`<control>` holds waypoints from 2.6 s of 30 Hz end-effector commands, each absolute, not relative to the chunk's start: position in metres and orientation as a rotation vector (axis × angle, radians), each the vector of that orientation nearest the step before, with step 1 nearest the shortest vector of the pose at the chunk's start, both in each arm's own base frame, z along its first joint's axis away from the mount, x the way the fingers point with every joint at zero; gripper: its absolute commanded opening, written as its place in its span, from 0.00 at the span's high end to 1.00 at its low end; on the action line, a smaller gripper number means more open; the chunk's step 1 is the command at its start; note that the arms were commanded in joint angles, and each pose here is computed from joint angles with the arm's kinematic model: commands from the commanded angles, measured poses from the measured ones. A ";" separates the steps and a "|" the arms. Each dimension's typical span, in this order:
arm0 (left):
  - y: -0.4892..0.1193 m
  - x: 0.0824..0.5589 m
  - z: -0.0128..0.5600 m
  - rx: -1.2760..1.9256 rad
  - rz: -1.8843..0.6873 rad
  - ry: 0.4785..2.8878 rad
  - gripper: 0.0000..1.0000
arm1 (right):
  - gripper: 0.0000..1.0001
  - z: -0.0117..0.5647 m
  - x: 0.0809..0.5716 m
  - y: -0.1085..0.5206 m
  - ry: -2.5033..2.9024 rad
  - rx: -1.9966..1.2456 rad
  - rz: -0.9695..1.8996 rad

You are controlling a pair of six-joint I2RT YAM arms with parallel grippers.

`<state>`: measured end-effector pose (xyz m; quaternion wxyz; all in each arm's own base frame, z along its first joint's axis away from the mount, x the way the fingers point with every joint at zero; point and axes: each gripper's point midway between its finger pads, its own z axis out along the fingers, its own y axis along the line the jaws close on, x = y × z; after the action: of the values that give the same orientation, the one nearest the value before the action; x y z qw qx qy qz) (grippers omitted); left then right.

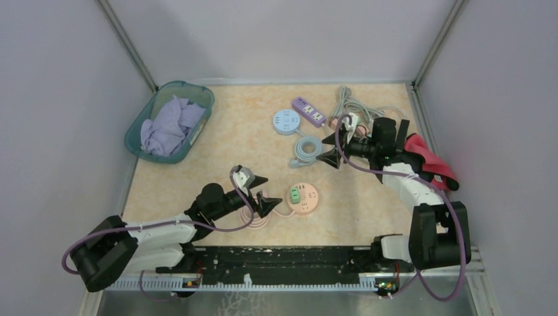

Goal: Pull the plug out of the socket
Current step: Remove the plug from the socket.

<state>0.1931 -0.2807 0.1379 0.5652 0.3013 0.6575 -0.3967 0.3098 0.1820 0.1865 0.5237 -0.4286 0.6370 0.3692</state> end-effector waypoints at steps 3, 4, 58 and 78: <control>-0.287 0.195 0.142 0.713 -0.954 1.547 0.00 | 0.34 0.204 0.302 0.185 1.421 -1.086 0.879; -0.287 0.195 0.141 0.716 -0.956 1.547 0.00 | 0.34 0.203 0.302 0.185 1.420 -1.087 0.881; -0.285 0.199 0.117 0.675 -0.944 1.608 0.00 | 0.28 0.148 0.231 0.247 1.271 -1.534 0.995; -0.277 0.196 0.109 0.668 -0.934 1.597 0.00 | 0.41 0.082 0.222 0.284 1.410 -1.832 0.777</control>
<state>0.1947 -0.2780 0.1017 0.5398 0.2908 0.6886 -0.3871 0.2091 0.2729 0.0718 0.3301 -0.6809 0.5648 0.3293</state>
